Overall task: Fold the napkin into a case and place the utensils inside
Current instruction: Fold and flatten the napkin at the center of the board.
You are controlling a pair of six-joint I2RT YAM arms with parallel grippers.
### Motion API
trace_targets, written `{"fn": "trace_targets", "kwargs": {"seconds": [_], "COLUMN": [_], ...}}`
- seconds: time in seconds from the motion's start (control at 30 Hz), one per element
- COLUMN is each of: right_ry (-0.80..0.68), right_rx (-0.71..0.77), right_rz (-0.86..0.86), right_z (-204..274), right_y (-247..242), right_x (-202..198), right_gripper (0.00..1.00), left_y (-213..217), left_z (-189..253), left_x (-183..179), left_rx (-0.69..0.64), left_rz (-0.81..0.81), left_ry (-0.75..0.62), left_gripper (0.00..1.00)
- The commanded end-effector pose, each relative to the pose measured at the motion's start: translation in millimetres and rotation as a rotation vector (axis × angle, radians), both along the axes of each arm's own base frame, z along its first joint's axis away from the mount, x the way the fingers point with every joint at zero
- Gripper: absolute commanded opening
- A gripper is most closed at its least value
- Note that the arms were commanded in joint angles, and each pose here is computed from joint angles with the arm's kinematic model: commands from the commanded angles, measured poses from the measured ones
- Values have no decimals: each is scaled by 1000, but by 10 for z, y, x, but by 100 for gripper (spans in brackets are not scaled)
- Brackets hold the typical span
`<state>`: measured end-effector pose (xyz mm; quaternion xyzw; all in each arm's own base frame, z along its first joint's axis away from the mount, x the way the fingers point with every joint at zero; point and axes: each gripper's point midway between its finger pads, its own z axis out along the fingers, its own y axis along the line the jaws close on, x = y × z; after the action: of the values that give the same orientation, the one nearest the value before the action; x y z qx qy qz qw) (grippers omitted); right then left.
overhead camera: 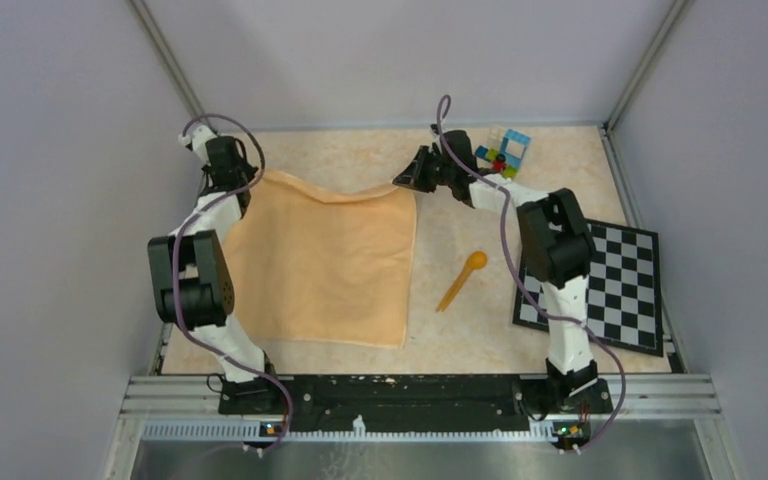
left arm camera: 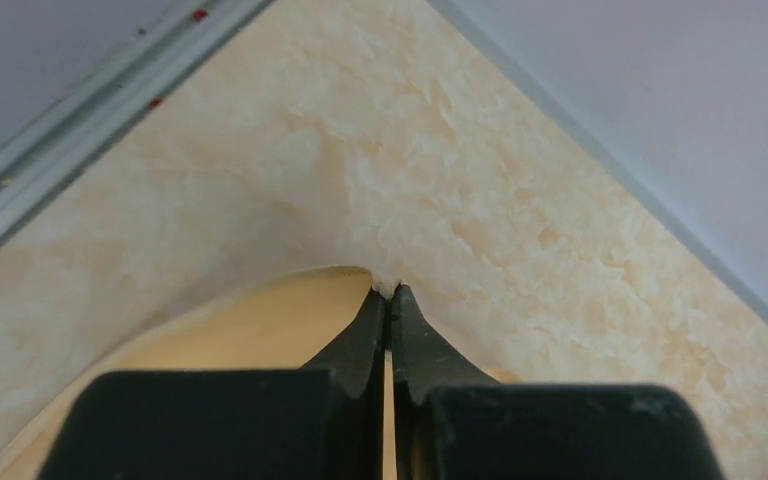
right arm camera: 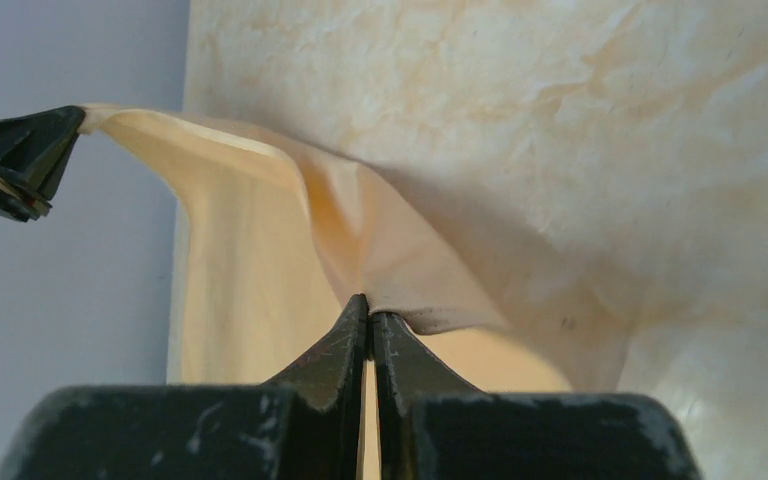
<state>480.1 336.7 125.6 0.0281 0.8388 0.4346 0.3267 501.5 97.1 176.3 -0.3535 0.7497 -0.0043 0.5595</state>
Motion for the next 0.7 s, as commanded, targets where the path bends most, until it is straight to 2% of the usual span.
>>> {"fn": "trace_targets", "kwargs": {"seconds": [0.0,0.17,0.3,0.5,0.67], "right_ry": [-112,-98,-127,-139,-104], "right_rx": [47,19,3,19,46], "right_rz": [89,127,105,93,132], "right_z": [263,136,191,269,318], "right_y": [97,93,-35,-243,-191], "right_x": [403,539,608,807,604], "right_gripper": [0,0,0,0,0], "left_y": [-99,-163,-168,-34,29], "left_z": [144,-93,-110,12,-171], "left_x": [499,626,651,526,333], "left_rx": [-1,-13,-49,-112,-169], "left_rz": [-123,-223,-292,-342,-422], "left_ry": [-96,-57,-15,-47,26], "left_gripper": [0,0,0,0,0]}}
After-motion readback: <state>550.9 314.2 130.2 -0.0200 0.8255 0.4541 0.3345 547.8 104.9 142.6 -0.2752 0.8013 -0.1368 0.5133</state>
